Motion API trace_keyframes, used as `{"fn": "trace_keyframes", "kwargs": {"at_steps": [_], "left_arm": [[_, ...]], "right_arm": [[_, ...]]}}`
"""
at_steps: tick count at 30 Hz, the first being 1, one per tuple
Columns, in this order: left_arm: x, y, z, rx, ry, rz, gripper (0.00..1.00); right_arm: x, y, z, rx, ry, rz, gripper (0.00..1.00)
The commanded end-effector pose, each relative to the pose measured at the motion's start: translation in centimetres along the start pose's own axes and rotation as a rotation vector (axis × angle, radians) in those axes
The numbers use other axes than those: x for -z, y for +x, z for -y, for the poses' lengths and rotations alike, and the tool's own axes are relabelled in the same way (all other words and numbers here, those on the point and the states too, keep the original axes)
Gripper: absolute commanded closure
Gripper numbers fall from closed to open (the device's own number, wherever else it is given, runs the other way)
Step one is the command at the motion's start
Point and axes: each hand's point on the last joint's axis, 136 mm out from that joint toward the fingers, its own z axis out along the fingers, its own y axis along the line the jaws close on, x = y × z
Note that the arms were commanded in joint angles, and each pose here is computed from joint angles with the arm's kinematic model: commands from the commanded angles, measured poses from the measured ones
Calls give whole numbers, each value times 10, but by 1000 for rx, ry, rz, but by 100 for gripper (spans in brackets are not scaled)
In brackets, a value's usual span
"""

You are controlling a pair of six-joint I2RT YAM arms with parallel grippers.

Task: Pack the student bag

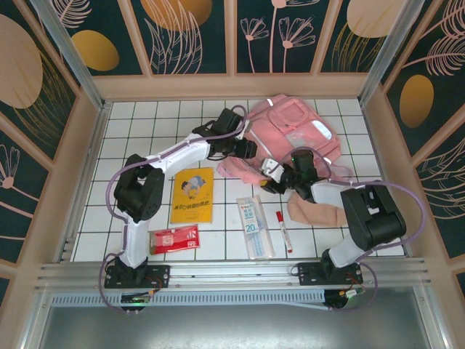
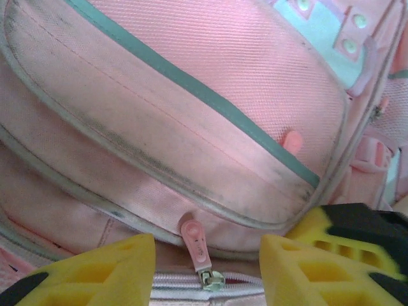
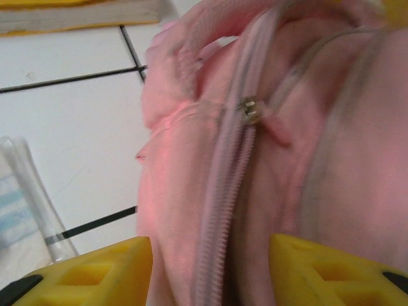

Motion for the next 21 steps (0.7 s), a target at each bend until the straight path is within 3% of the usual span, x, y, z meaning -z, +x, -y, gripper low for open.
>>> {"fn": "trace_keyframes", "kwargs": {"at_steps": [1, 6, 12, 16, 21], "left_arm": [[-18, 28, -11, 41, -113, -120, 55], [-38, 41, -13, 21, -202, -180, 54], [-55, 55, -40, 52, -364, -239, 56], [-63, 69, -51, 60, -403, -297, 61], [-61, 83, -74, 63, -516, -327, 76]], "right_arm": [[31, -34, 40, -25, 172, 150, 48], [58, -41, 59, -34, 270, 194, 48], [53, -42, 49, 5, 212, 182, 48], [48, -39, 45, 13, 202, 171, 48], [50, -40, 48, 24, 217, 167, 48]]}}
